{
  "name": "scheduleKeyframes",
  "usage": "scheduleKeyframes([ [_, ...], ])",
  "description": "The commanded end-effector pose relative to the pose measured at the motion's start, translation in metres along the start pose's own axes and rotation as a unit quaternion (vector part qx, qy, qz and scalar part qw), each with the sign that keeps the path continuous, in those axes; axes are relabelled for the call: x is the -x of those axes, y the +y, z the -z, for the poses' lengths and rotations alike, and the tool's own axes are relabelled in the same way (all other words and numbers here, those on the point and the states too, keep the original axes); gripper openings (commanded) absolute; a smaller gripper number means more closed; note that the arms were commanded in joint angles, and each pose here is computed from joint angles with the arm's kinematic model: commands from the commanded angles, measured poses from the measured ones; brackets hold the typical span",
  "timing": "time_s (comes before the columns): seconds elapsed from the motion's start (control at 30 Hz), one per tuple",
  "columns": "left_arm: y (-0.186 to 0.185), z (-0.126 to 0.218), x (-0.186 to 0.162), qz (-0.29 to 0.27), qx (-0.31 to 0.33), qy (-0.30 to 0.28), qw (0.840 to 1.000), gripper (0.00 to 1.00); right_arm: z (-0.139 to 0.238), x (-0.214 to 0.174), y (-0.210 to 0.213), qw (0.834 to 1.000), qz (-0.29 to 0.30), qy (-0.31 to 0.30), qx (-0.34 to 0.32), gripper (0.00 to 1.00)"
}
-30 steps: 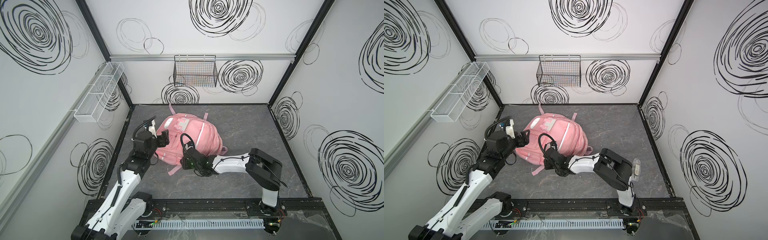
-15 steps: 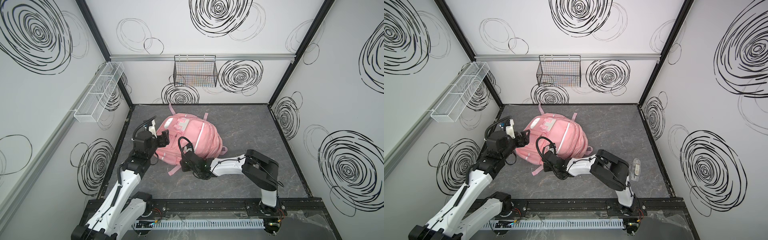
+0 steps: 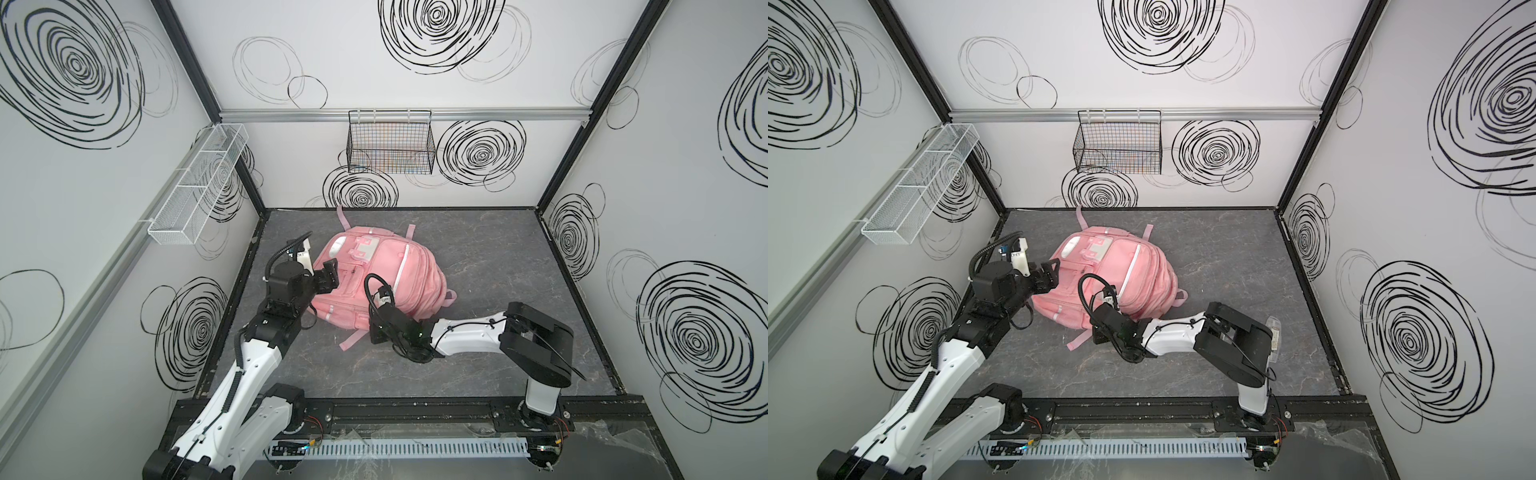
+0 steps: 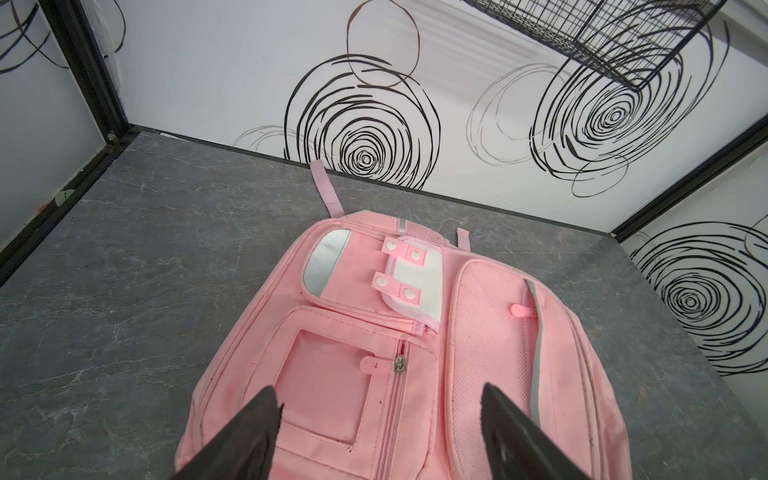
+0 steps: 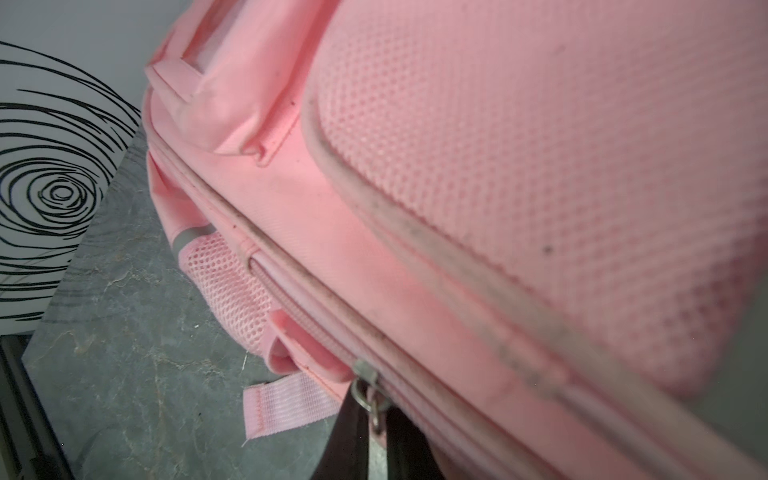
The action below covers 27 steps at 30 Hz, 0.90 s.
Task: Pack the student bag
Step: 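Lower the right gripper onto the metal zipper pull and grasp it, then press the left gripper onto the bag top while right holds the pull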
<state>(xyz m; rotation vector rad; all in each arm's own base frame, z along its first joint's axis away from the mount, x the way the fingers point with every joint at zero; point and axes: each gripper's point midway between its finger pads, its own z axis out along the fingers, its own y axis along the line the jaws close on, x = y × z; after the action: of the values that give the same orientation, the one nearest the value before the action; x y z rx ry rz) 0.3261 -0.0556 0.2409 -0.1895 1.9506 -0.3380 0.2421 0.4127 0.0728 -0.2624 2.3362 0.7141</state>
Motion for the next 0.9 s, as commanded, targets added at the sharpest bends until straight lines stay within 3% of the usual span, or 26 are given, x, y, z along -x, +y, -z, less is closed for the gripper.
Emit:
scheduleKeyframes([
  [0.0,0.001,-0.002,0.007,-0.002,-0.002,-0.017,1.0,0.79,0.019,0.019,0.008,0.999,0.034,-0.024,0.0,0.12],
  [0.17,-0.003,-0.001,0.008,-0.032,-0.009,-0.018,0.999,0.79,0.032,0.02,0.01,0.997,0.072,-0.012,0.0,0.08],
  [0.33,-0.025,0.002,0.0,-0.153,-0.045,-0.015,0.987,0.77,0.044,0.019,0.013,0.993,0.118,0.015,0.013,0.05],
  [0.43,-0.052,0.012,-0.019,-0.267,-0.121,-0.005,0.956,0.77,0.055,0.026,0.012,0.991,0.134,0.016,0.019,0.0],
  [0.5,-0.066,0.022,-0.038,-0.336,-0.174,0.003,0.926,0.78,0.063,0.032,0.012,0.99,0.132,0.019,0.039,0.0],
  [0.73,-0.108,0.042,-0.099,-0.488,-0.308,0.046,0.815,0.76,0.079,0.048,0.018,0.988,0.112,0.013,0.104,0.0],
  [0.8,-0.114,0.042,-0.11,-0.505,-0.329,0.061,0.795,0.75,0.082,0.051,0.018,0.988,0.113,0.01,0.106,0.0],
  [0.87,-0.119,0.041,-0.113,-0.508,-0.34,0.06,0.789,0.72,0.084,0.052,0.017,0.988,0.113,0.008,0.108,0.0],
])
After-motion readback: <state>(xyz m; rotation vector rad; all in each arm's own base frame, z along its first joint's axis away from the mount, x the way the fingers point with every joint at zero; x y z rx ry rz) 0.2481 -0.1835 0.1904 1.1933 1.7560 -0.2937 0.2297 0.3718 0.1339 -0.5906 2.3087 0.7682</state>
